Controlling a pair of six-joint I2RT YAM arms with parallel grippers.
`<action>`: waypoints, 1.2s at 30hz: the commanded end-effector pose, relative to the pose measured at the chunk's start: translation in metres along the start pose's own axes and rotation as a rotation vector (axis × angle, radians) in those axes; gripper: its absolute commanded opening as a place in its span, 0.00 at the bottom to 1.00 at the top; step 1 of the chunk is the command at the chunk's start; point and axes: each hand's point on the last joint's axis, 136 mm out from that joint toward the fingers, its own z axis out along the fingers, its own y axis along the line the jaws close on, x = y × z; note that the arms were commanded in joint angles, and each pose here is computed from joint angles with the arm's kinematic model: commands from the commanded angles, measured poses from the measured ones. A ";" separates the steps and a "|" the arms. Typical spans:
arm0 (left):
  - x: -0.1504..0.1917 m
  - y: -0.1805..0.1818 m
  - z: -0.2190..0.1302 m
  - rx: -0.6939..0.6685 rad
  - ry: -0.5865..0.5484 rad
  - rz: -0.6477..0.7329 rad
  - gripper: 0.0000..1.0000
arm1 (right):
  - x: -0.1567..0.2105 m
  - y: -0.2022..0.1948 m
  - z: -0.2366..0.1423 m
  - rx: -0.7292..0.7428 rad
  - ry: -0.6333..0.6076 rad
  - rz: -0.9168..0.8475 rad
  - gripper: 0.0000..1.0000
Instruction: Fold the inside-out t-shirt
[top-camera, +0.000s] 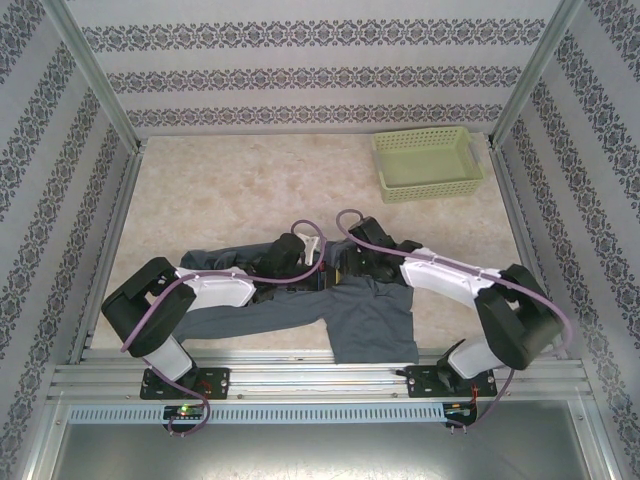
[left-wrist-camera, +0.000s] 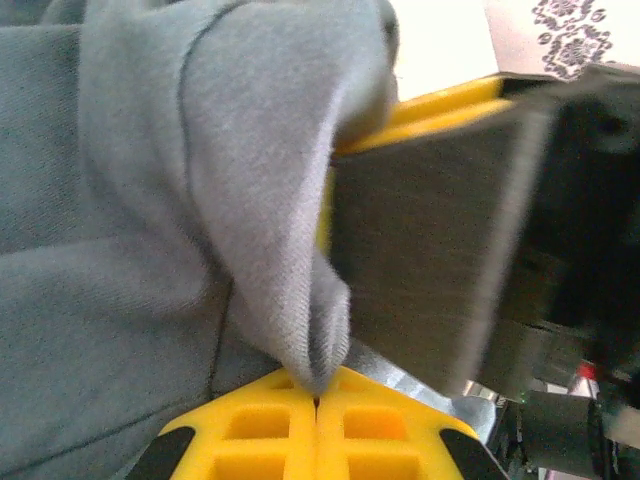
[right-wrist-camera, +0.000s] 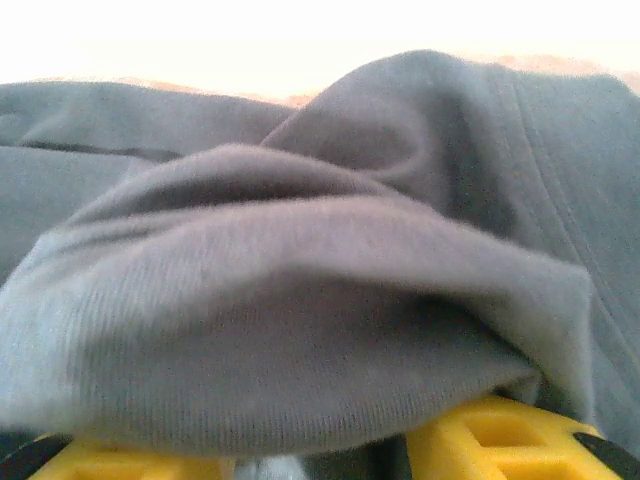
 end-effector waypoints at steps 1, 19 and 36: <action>-0.001 -0.015 0.002 0.087 -0.019 0.049 0.00 | -0.014 -0.001 0.011 0.031 -0.021 0.012 0.47; -0.039 -0.009 -0.004 0.147 -0.135 0.028 0.00 | 0.002 0.010 -0.049 -0.238 -0.032 0.103 0.00; -0.025 0.034 -0.013 -0.125 -0.014 0.100 0.25 | -0.009 -0.018 -0.085 -0.455 -0.121 0.300 0.00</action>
